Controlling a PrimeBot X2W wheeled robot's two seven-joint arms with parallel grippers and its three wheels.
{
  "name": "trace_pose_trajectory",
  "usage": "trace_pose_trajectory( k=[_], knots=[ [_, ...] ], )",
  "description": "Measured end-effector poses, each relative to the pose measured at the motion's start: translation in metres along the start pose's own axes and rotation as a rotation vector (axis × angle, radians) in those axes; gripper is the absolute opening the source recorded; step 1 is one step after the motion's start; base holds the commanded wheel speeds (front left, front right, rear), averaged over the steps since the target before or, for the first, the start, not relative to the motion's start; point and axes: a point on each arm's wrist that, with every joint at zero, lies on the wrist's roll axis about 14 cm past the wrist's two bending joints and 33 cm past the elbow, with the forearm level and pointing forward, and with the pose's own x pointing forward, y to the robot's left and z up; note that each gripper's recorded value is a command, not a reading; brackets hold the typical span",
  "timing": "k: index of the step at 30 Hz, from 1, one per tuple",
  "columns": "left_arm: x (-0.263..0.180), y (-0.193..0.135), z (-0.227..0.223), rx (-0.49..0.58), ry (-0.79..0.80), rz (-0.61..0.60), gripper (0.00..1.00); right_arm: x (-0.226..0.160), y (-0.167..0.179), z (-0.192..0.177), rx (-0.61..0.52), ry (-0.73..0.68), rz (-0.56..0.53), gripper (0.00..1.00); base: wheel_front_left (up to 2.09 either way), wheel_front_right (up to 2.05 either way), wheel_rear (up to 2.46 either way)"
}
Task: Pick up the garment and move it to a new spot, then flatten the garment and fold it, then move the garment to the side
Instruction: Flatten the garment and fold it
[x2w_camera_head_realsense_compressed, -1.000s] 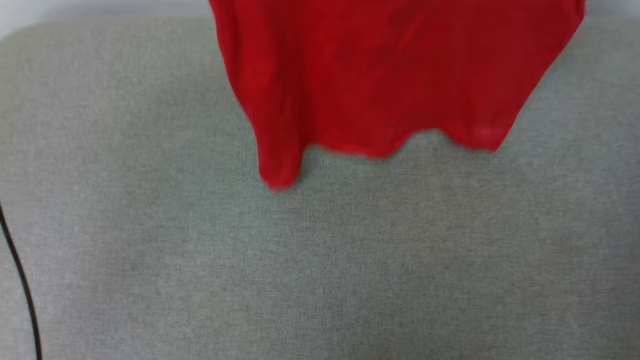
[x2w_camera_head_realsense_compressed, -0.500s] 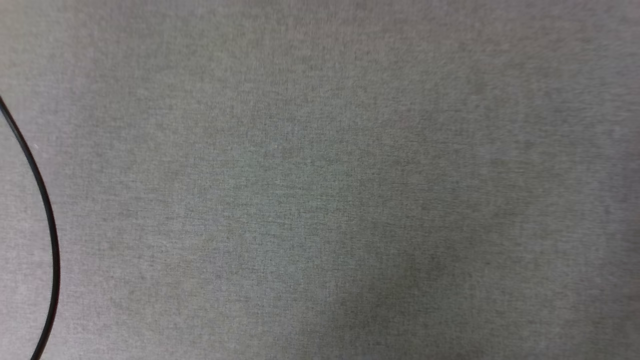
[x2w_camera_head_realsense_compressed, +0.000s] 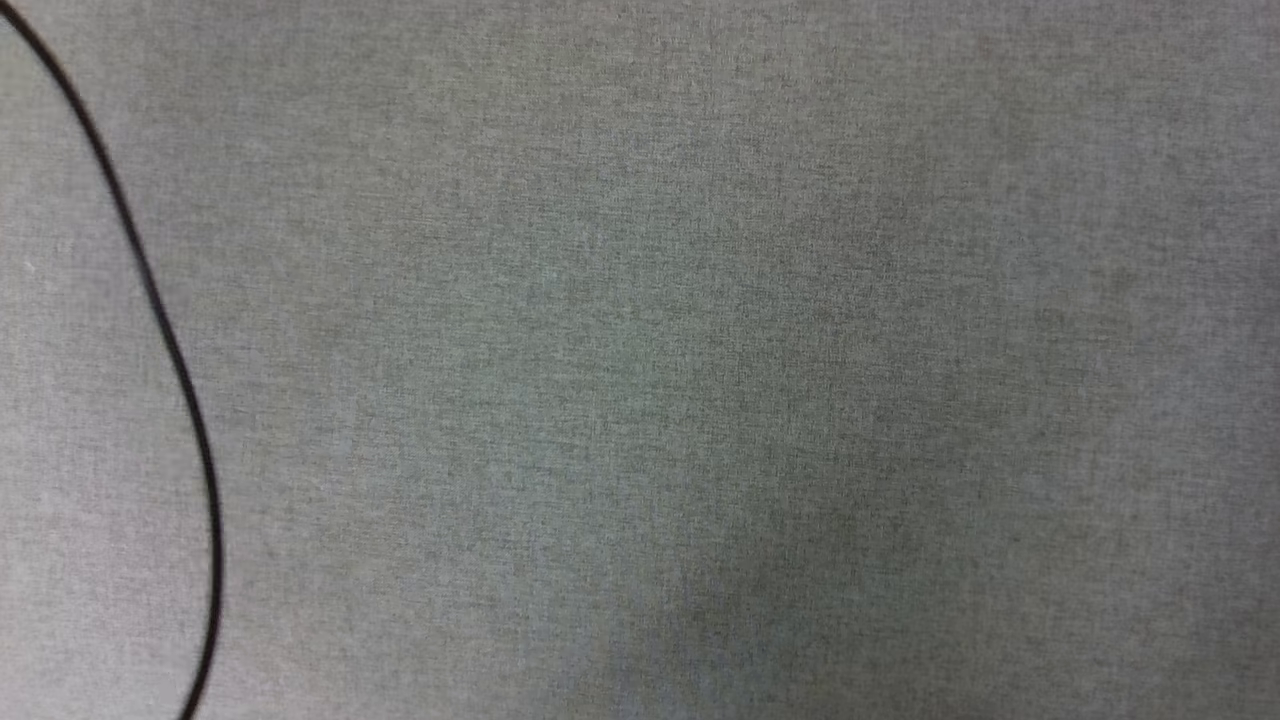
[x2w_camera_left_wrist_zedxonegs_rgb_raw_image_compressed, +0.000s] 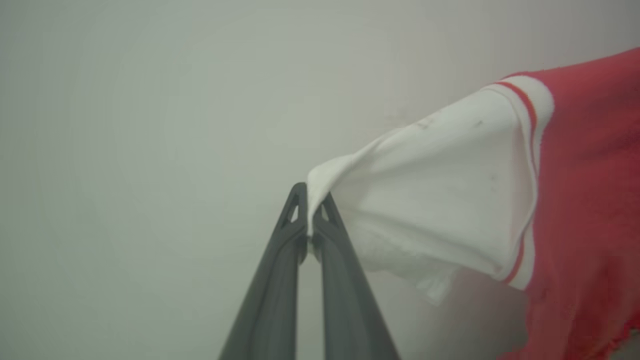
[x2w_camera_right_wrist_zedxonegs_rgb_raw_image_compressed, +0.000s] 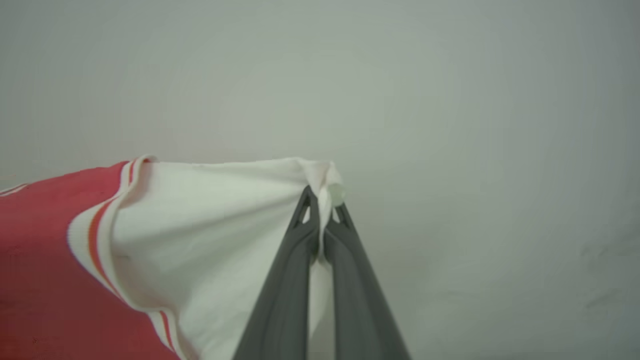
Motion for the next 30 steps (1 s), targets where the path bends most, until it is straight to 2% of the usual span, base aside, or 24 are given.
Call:
trace_pose_trajectory(
  k=[9, 16, 30],
  knots=[
    [-0.045, -0.025, -0.039, -0.077, 0.108, -0.037, 0.0, -0.041, -0.014, -0.063, 0.048, 0.165, -0.003, 0.0, 0.0, 0.0, 0.0],
    [-0.11, -0.057, -0.061, -0.145, 0.223, -0.09, 0.0, -0.106, -0.027, -0.111, 0.06, 0.398, 0.0, 0.0, 0.0, 0.0, 0.0],
    [-0.23, -0.083, -0.068, -0.273, 0.415, -0.126, 0.0, -0.232, -0.052, -0.12, 0.113, 0.605, 0.002, 0.0, 0.0, 0.0, 0.0]
  ],
)
